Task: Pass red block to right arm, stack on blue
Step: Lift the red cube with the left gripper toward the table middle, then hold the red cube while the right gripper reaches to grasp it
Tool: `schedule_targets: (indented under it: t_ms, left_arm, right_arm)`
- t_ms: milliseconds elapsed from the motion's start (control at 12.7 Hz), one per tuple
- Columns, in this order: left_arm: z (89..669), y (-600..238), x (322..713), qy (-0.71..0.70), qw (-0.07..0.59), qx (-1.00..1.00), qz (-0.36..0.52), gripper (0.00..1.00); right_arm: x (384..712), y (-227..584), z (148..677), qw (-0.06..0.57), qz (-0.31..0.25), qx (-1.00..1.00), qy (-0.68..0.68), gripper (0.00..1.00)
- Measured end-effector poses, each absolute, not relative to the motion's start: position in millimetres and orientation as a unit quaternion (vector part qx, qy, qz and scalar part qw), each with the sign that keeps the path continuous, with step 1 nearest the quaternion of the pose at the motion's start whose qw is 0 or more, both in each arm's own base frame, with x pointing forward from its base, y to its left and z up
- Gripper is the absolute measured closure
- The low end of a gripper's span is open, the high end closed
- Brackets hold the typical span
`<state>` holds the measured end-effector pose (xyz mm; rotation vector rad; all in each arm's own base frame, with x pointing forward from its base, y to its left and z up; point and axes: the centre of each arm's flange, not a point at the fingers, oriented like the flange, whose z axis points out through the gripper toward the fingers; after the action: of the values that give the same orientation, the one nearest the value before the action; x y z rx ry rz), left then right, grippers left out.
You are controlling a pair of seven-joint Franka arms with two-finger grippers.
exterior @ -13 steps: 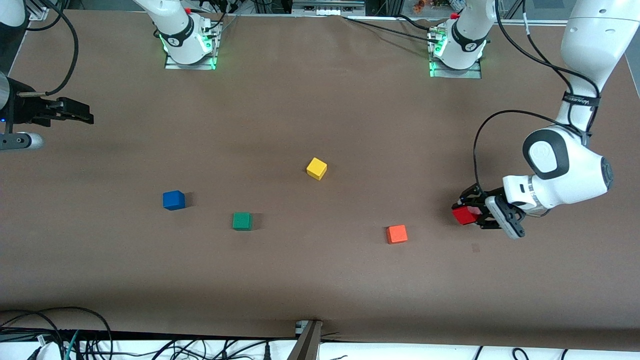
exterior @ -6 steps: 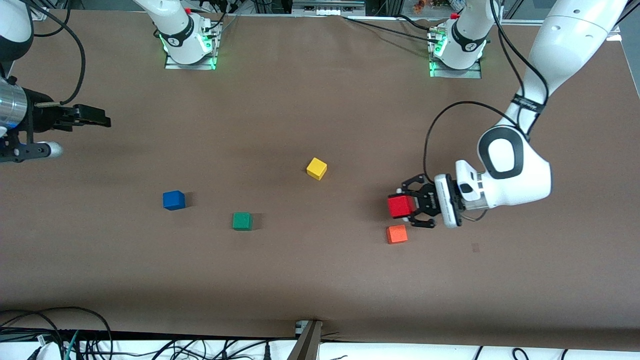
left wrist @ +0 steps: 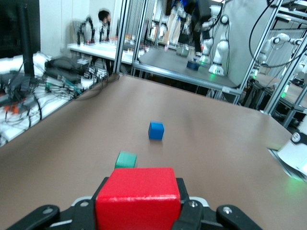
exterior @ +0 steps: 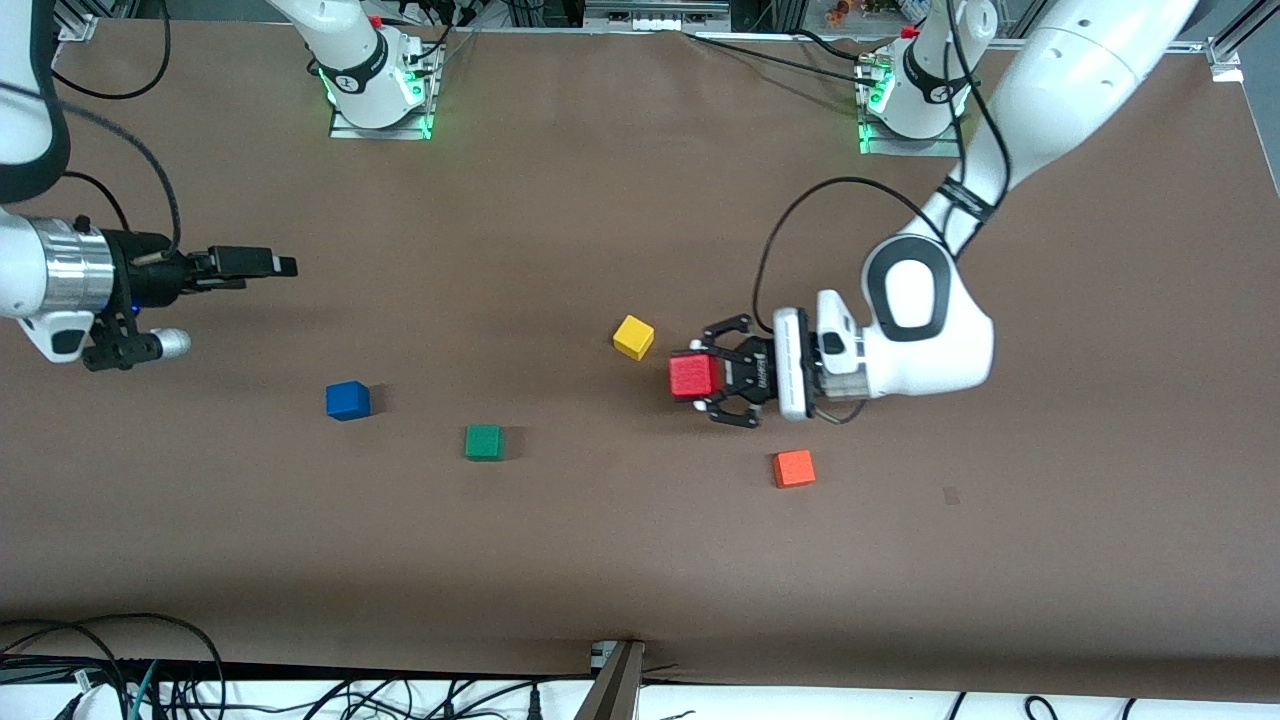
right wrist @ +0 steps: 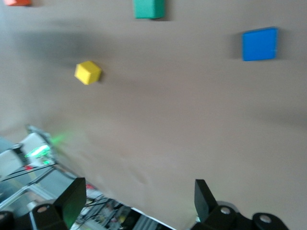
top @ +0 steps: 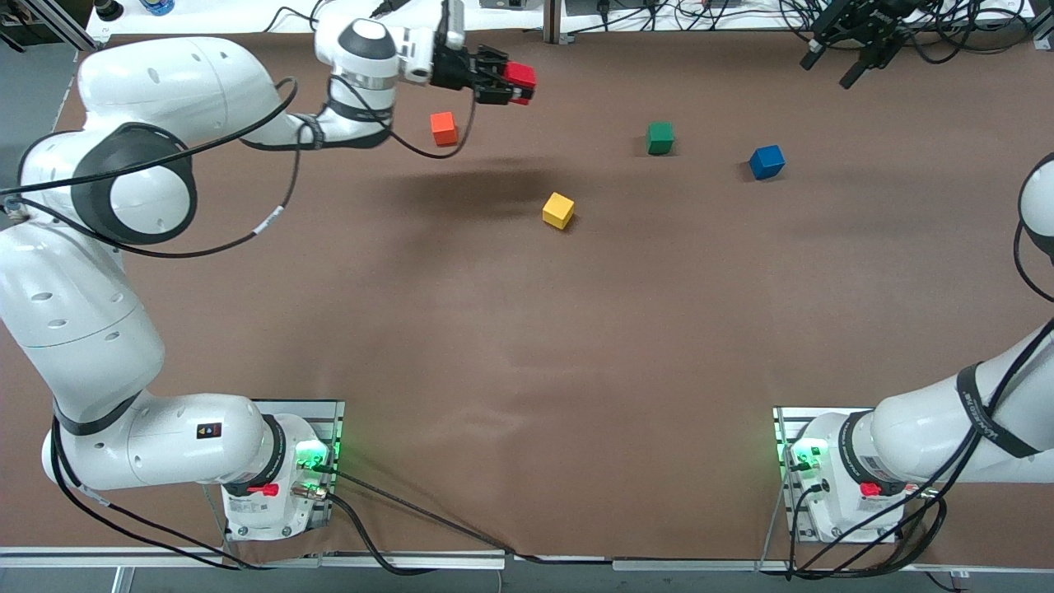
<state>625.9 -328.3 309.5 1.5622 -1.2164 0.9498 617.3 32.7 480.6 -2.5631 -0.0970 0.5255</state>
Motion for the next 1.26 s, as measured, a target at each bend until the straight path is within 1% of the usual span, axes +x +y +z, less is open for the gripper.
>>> schedule_targets:
  t_ms: [237, 395, 553, 711, 947, 1105, 1263]
  left_arm:
    - [305, -368, 605, -0.467, 0.465, 0.585, 0.472, 0.44]
    - [289, -394, 588, -0.439, 0.471, 0.572, 0.509, 0.44]
    - [277, -419, 571, -0.426, 0.479, 0.568, 0.516, 0.44]
    - [278, -438, 559, -0.413, 0.492, 0.567, 0.515, 0.44]
    - [286, -465, 549, -0.398, 0.498, 0.570, 0.518, 0.44]
    - [284, -464, 555, -0.396, 0.494, 0.573, 0.521, 0.44]
    - [285, -461, 560, -0.394, 0.491, 0.573, 0.525, 0.44]
  right_arm:
    - [630, 48, 452, 0.351, 0.207, -0.913, -0.028, 0.00]
    - [639, 59, 429, 0.410, 0.214, -0.886, -0.028, 0.00]
    - [647, 69, 398, 0.471, 0.224, -0.853, -0.019, 0.00]
    - [652, 78, 363, 0.530, 0.235, -0.815, 0.000, 0.00]
    - [657, 86, 329, 0.568, 0.242, -0.786, 0.018, 0.00]
    - [661, 100, 316, 0.596, 0.236, -0.767, 0.022, 0.00]
    - [663, 121, 311, 0.608, 0.230, -0.760, 0.025, 0.00]
